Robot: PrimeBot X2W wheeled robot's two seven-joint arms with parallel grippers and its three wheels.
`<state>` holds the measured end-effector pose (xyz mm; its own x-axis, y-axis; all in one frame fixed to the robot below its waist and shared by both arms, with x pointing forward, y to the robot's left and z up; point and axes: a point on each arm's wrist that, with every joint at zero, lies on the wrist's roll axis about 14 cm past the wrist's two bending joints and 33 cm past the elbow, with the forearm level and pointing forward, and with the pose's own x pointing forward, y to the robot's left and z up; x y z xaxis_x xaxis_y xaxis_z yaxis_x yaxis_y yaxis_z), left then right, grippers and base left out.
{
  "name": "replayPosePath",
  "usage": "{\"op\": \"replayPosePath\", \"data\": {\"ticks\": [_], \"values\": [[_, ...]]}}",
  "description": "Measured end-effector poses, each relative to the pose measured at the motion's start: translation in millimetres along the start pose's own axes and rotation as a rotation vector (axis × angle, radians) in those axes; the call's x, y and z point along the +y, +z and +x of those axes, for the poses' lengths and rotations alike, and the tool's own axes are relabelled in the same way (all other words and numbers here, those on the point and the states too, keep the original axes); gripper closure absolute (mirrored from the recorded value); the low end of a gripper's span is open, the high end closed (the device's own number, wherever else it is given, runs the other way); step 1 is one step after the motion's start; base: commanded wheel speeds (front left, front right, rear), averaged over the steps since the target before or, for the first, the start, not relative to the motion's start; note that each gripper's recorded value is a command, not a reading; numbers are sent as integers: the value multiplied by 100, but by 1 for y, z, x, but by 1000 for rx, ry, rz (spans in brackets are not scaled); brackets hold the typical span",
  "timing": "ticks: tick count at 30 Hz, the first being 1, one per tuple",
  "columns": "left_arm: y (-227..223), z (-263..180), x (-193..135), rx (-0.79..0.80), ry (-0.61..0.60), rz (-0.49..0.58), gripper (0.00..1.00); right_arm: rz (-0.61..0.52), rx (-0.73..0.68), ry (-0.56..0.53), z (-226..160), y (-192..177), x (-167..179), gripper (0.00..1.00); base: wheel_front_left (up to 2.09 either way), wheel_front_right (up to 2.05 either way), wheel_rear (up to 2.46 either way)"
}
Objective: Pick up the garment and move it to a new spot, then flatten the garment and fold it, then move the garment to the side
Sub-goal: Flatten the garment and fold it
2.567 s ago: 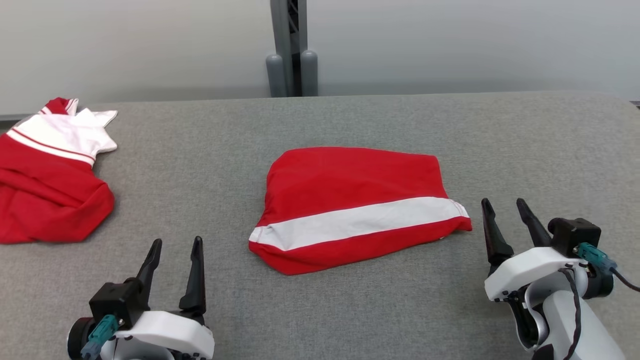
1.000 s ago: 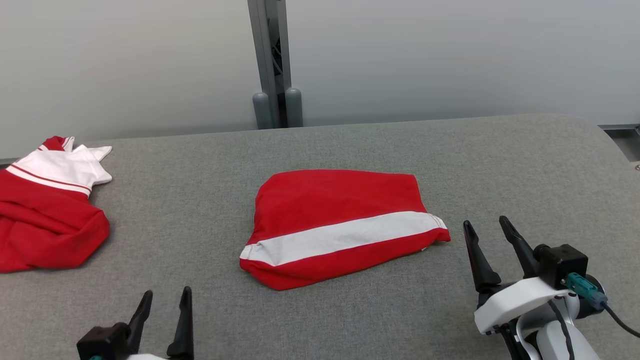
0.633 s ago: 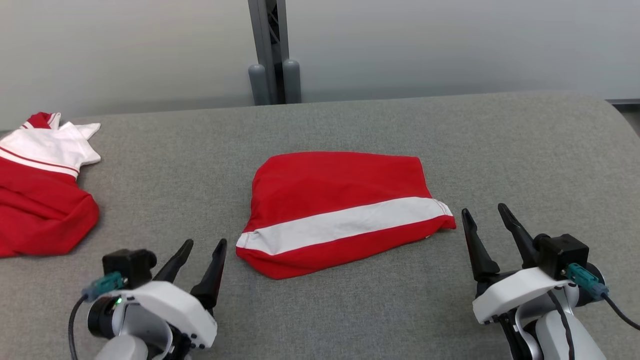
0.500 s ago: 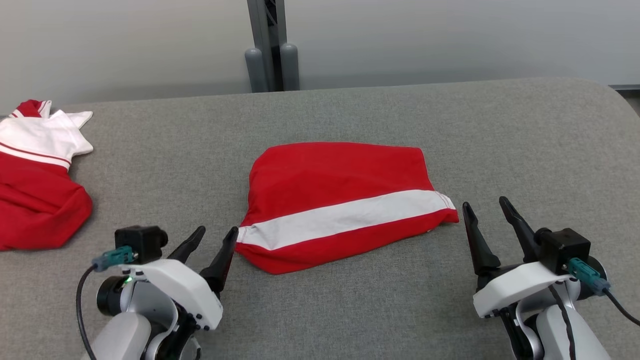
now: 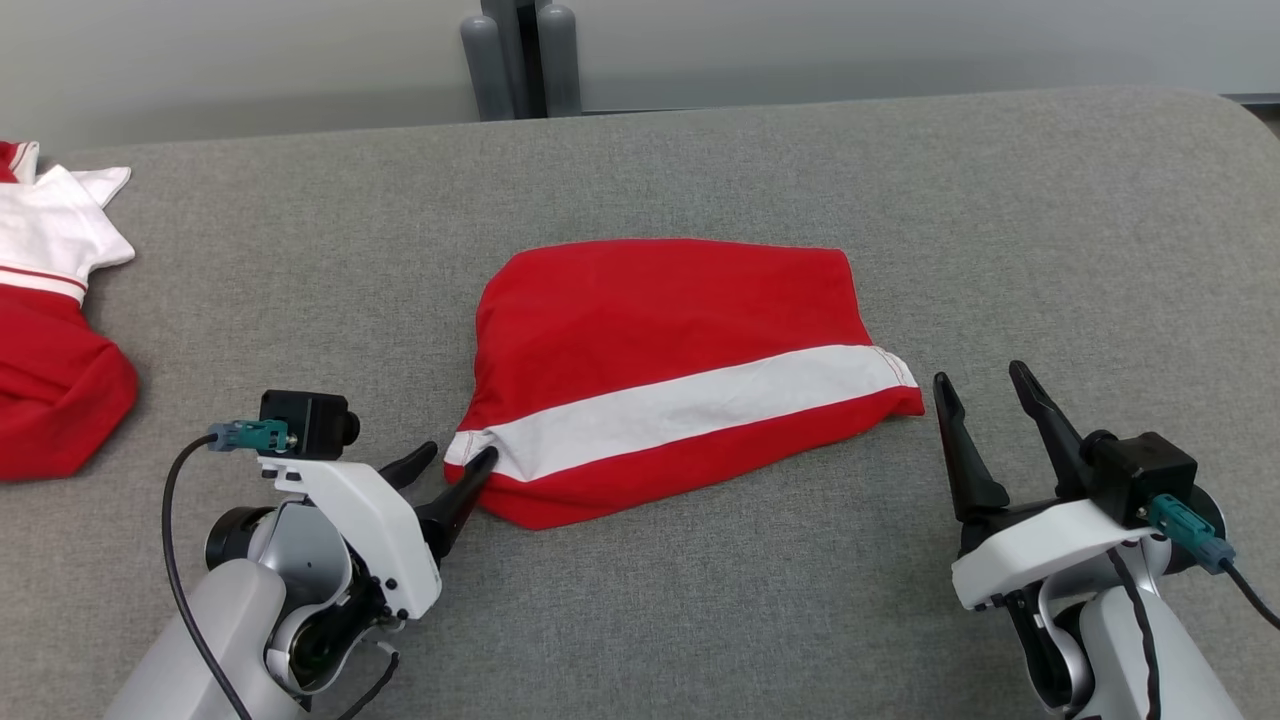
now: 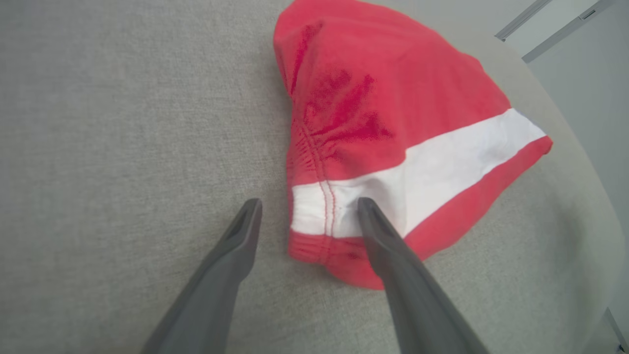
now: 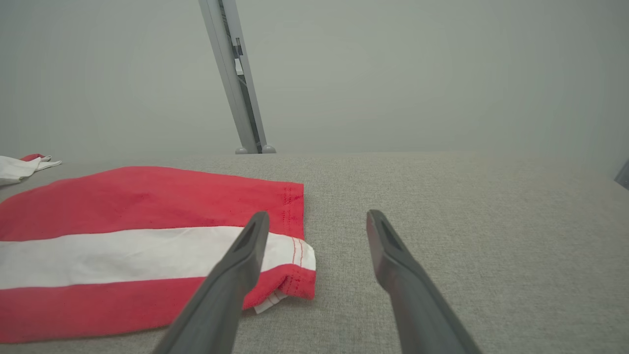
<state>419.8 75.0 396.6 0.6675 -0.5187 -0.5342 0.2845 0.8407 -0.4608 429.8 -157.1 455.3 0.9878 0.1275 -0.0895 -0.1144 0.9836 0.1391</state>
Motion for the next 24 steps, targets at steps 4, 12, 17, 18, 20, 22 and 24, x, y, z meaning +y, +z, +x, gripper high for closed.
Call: {"op": "replayPosePath", "data": {"ticks": [4, 12, 17, 18, 20, 22, 24], "values": [[-6, 2, -2, 41, -27, -34, 0, 0, -1, -2, 1, -1, -1, 0, 0, 0, 0], [-7, 4, -6, 58, -63, -76, 0, 0, 0, -4, 3, -2, -2, 0, 0, 0, 0], [-6, 6, -13, 59, -91, -80, 22, -1, -4, -5, 5, -1, -3, 0, 0, 0, 0], [-4, 6, -14, 55, -94, -79, 35, -1, -3, -6, 5, -1, -3, 0, 0, 0, 0], [-3, 7, -17, 51, -103, -78, 51, -1, -2, -6, 5, -2, -3, 0, 0, 0, 0], [-3, 7, -18, 48, -108, -79, 58, -1, 0, -7, 5, -2, -3, 0, 0, 0, 0], [-2, 7, -19, 42, -112, -73, 61, -1, -2, -7, 5, -2, -3, 0, 0, 0, 0]]}}
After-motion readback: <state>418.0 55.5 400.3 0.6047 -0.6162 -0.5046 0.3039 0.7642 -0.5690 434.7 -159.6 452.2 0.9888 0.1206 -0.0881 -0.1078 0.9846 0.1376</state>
